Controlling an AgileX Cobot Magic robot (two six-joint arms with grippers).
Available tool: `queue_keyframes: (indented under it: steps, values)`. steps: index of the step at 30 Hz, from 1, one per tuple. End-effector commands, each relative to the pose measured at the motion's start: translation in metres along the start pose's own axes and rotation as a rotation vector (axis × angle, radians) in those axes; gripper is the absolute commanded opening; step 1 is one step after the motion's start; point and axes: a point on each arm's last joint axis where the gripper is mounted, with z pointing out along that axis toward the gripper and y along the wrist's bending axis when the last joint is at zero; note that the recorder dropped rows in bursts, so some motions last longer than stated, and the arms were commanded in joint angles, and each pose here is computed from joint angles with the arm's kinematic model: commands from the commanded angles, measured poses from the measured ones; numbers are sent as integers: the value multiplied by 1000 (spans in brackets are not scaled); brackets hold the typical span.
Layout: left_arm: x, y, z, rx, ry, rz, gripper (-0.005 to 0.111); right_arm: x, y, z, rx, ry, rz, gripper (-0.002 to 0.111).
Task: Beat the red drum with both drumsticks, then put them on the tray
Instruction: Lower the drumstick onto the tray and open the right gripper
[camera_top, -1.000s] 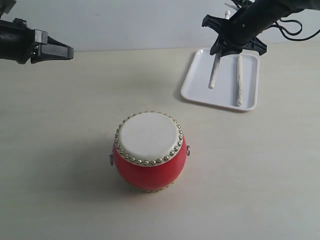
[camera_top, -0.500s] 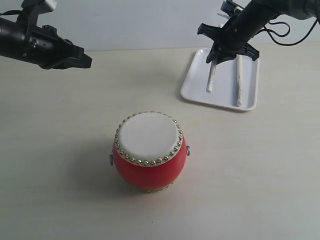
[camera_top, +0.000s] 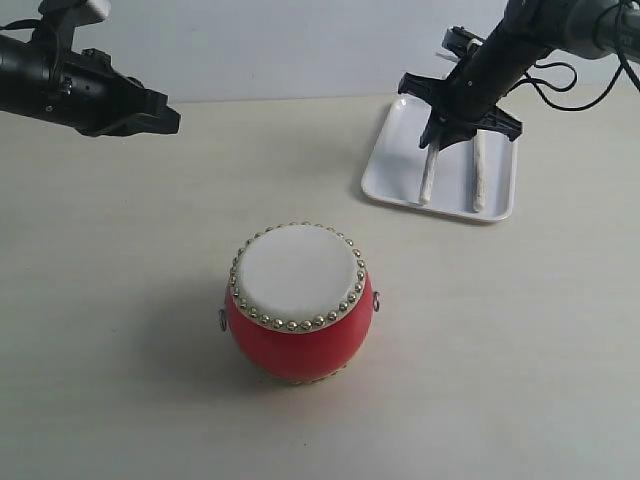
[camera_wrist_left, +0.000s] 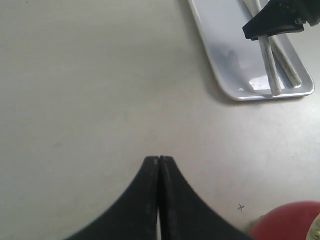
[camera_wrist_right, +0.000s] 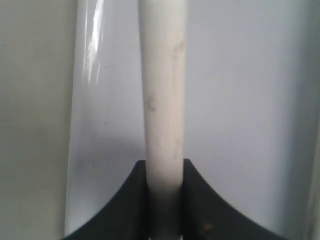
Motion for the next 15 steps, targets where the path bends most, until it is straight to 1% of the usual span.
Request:
queue_keyframes:
  steps: [1, 6, 10, 15]
  values:
    - [-1, -3, -1, 1, -3, 0, 0, -4, -1, -4, 1, -30, 0, 1]
    - [-1, -3, -1, 1, -3, 0, 0, -5, -3, -4, 25, -34, -15, 9]
    - [-1, -3, -1, 1, -3, 0, 0, -6, -5, -5, 51, -41, -30, 13]
    - [-1, -3, -1, 1, -3, 0, 0, -6, -6, -5, 53, -43, -31, 21]
